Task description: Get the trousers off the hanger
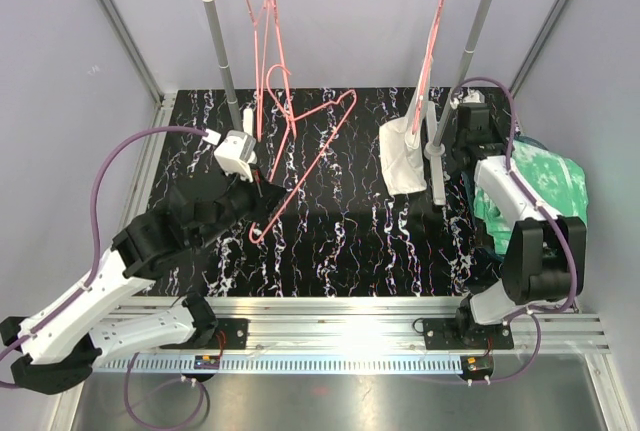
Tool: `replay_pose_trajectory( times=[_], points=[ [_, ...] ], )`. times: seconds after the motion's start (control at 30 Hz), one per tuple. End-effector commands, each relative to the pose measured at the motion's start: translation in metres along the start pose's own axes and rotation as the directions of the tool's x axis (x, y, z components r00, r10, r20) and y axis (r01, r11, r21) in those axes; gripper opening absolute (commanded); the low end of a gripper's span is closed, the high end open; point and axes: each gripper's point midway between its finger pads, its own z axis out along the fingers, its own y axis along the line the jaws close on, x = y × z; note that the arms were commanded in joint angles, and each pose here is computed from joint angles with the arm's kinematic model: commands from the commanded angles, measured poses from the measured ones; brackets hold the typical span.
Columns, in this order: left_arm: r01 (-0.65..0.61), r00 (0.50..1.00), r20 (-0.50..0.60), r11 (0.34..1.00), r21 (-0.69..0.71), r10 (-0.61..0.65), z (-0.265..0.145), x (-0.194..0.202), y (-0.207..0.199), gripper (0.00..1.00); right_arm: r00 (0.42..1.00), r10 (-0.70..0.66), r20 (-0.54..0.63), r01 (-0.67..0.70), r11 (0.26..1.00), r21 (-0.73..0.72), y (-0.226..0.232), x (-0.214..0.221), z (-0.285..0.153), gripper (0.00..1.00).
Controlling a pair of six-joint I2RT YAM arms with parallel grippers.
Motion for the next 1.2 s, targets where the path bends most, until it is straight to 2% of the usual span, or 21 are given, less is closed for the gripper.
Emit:
replay_pose_trajectory(
  times=[0.0, 0.03, 0.13, 0.17, 0.27, 0.3, 0.37, 0.4, 0.47, 0.5, 0.57, 0.6, 0.67, 0.77, 0.8, 0.87, 0.9, 0.93, 1.0, 1.07, 1.17],
  points=[
    [-0.017, 0.999, 0.034, 1.000, -0.008, 0.017, -0.001, -0.011, 0.001, 0.00, 0.994, 0.095, -0.058, -0.105, 0.971, -0.216, 0.047, 0.011, -0.007, 0.00],
    [-0.017, 0.999, 0.034, 1.000, -0.011, 0.017, -0.001, -0.011, 0.001, 0.00, 0.991, 0.090, -0.094, -0.111, 0.962, -0.250, 0.059, 0.018, -0.007, 0.02],
    [-0.015, 0.999, 0.040, 1.000, -0.019, 0.015, -0.004, -0.014, 0.002, 0.00, 0.981, 0.090, -0.170, -0.142, 0.933, -0.329, 0.085, 0.028, -0.009, 0.17],
    [-0.013, 0.999, 0.040, 1.000, -0.020, 0.014, -0.005, -0.015, 0.003, 0.00, 0.977, 0.087, -0.194, -0.151, 0.925, -0.349, 0.093, 0.031, -0.009, 0.31],
    [-0.015, 0.999, 0.041, 1.000, -0.025, 0.016, -0.007, -0.017, 0.003, 0.00, 0.955, 0.136, -0.263, -0.239, 0.879, -0.413, 0.108, 0.030, -0.015, 0.54],
    [-0.015, 0.999, 0.041, 1.000, -0.027, 0.016, -0.008, -0.018, 0.003, 0.00, 0.948, 0.171, -0.269, -0.278, 0.858, -0.433, 0.108, 0.024, -0.019, 0.56],
    [-0.022, 0.999, 0.041, 0.999, -0.035, 0.023, -0.011, -0.020, 0.005, 0.00, 0.919, 0.270, -0.288, -0.375, 0.825, -0.422, 0.093, 0.012, -0.023, 0.63],
    [-0.023, 0.999, 0.043, 0.999, -0.039, 0.025, -0.012, -0.021, 0.006, 0.00, 0.896, 0.329, -0.297, -0.434, 0.784, -0.443, 0.087, 0.005, -0.033, 0.69],
    [-0.030, 0.998, 0.049, 0.998, -0.052, 0.033, -0.014, -0.024, 0.008, 0.00, 0.854, 0.430, -0.291, -0.519, 0.726, -0.451, 0.067, -0.013, -0.041, 0.72],
    [-0.031, 0.998, 0.051, 0.998, -0.053, 0.034, -0.014, -0.026, 0.007, 0.00, 0.818, 0.496, -0.291, -0.573, 0.664, -0.481, 0.057, -0.023, -0.054, 0.81],
    [-0.036, 0.998, 0.056, 0.998, -0.059, 0.039, -0.016, -0.030, 0.007, 0.00, 0.763, 0.577, -0.292, -0.638, 0.598, -0.486, 0.034, -0.032, -0.060, 0.89],
    [-0.038, 0.998, 0.052, 0.997, -0.063, 0.041, -0.014, -0.030, 0.007, 0.00, 0.731, 0.607, -0.310, -0.670, 0.553, -0.496, 0.025, -0.031, -0.068, 0.97],
    [-0.042, 0.997, 0.054, 0.997, -0.069, 0.046, -0.014, -0.032, 0.007, 0.00, 0.699, 0.641, -0.316, -0.700, 0.523, -0.486, 0.010, -0.032, -0.075, 0.98],
    [-0.044, 0.997, 0.064, 0.996, -0.073, 0.049, -0.014, -0.037, 0.006, 0.00, 0.588, 0.730, -0.349, -0.796, 0.446, -0.409, -0.014, -0.013, -0.080, 0.99],
    [-0.043, 0.996, 0.069, 0.997, -0.070, 0.048, -0.015, -0.040, 0.005, 0.00, 0.505, 0.794, -0.338, -0.846, 0.378, -0.376, -0.028, -0.012, -0.084, 0.99],
    [-0.045, 0.996, 0.069, 0.997, -0.068, 0.049, -0.015, -0.042, 0.004, 0.00, 0.384, 0.852, -0.355, -0.918, 0.310, -0.249, -0.032, 0.019, -0.070, 0.99],
    [-0.042, 0.996, 0.076, 0.997, -0.065, 0.047, -0.016, -0.045, 0.003, 0.00, 0.295, 0.899, -0.324, -0.945, 0.226, -0.235, -0.041, 0.017, -0.067, 0.99],
    [-0.042, 0.996, 0.074, 0.997, -0.061, 0.047, -0.016, -0.045, 0.001, 0.00, 0.261, 0.898, -0.355, -0.961, 0.208, -0.181, -0.025, 0.037, -0.058, 0.99],
    [-0.042, 0.996, 0.078, 0.998, -0.049, 0.045, -0.016, -0.048, -0.002, 0.00, 0.217, 0.905, -0.366, -0.973, 0.172, -0.150, -0.010, 0.043, -0.045, 1.00],
    [-0.039, 0.996, 0.078, 0.998, -0.039, 0.042, -0.017, -0.050, -0.004, 0.00, 0.209, 0.879, -0.428, -0.978, 0.194, -0.078, 0.022, 0.067, -0.033, 1.00],
    [-0.033, 0.996, 0.079, 0.999, -0.031, 0.035, -0.020, -0.050, -0.005, 0.00, 0.150, 0.828, -0.539, -0.968, 0.233, 0.088, 0.078, 0.115, -0.021, 0.99]
  ],
)
